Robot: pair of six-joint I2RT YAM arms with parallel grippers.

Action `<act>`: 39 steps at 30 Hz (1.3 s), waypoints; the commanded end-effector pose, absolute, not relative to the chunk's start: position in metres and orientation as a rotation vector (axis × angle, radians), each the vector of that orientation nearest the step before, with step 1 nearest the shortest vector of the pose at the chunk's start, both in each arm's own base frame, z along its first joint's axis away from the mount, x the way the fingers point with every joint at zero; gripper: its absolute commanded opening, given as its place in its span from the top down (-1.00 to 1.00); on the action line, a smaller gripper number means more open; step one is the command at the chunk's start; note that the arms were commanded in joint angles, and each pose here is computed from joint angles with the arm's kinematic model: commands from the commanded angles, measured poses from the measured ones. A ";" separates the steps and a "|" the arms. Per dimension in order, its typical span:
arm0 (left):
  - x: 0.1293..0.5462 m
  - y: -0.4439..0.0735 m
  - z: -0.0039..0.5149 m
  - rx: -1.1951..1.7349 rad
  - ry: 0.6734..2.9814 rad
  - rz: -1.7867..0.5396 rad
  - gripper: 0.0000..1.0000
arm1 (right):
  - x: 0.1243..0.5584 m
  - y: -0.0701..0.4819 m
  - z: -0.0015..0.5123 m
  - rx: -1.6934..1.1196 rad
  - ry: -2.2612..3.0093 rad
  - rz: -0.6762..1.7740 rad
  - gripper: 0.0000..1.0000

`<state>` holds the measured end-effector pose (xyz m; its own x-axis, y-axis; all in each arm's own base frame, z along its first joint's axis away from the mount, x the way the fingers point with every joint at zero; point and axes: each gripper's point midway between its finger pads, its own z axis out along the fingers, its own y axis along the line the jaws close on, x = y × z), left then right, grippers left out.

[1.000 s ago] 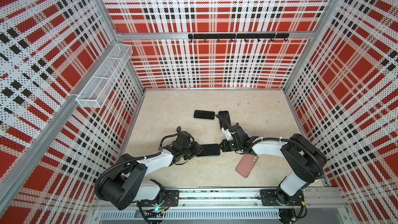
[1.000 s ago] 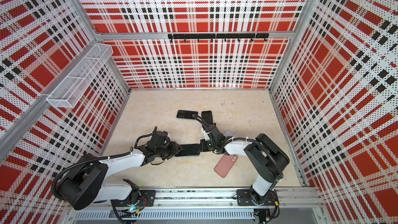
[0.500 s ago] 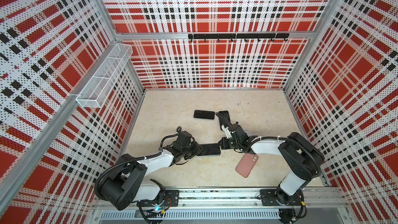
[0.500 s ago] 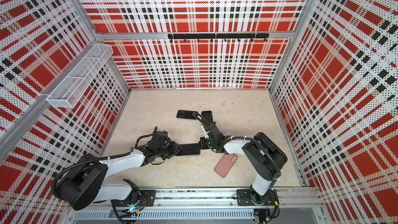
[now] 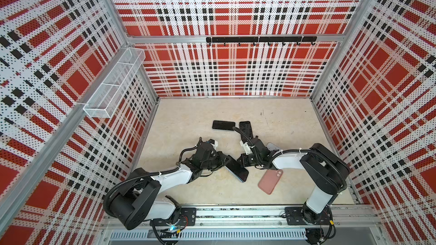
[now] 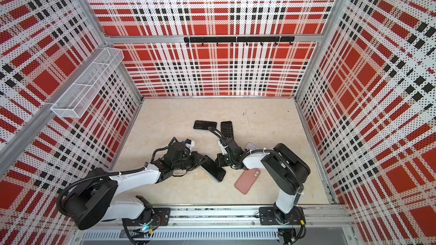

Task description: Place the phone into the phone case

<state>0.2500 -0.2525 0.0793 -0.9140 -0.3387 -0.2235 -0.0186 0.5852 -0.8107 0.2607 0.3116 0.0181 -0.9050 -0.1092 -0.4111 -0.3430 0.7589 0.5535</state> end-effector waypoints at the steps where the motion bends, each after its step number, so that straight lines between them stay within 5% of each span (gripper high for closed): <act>1: 0.257 -0.248 0.078 -0.298 2.424 -1.217 1.00 | 0.234 0.307 0.006 -0.400 2.696 0.910 0.89; 5: 0.256 -0.247 0.077 -0.302 2.426 -1.221 1.00 | 0.248 0.296 0.024 -0.338 2.642 0.912 0.83; 11: 0.261 -0.245 0.091 -0.303 2.385 -1.253 1.00 | 0.275 0.254 0.097 -0.240 2.465 0.882 0.44; 19: 0.283 -0.254 0.188 -0.171 2.133 -1.408 1.00 | 0.261 0.208 0.193 -0.243 2.236 0.909 -0.13; 28: 0.281 -0.264 0.288 0.117 1.932 -1.589 1.00 | 0.221 0.221 0.254 -0.351 1.963 1.411 -0.20; 39: 0.271 -0.269 0.323 0.232 1.867 -1.663 1.00 | 0.211 0.238 0.263 -0.447 1.853 1.639 -0.39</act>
<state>0.2785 -0.2683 0.2858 -0.8275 -0.2682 -0.4933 0.4302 0.2616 -0.8640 0.2164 0.2329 0.2489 -0.7734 0.1517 -0.6154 -0.5670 0.2685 0.7787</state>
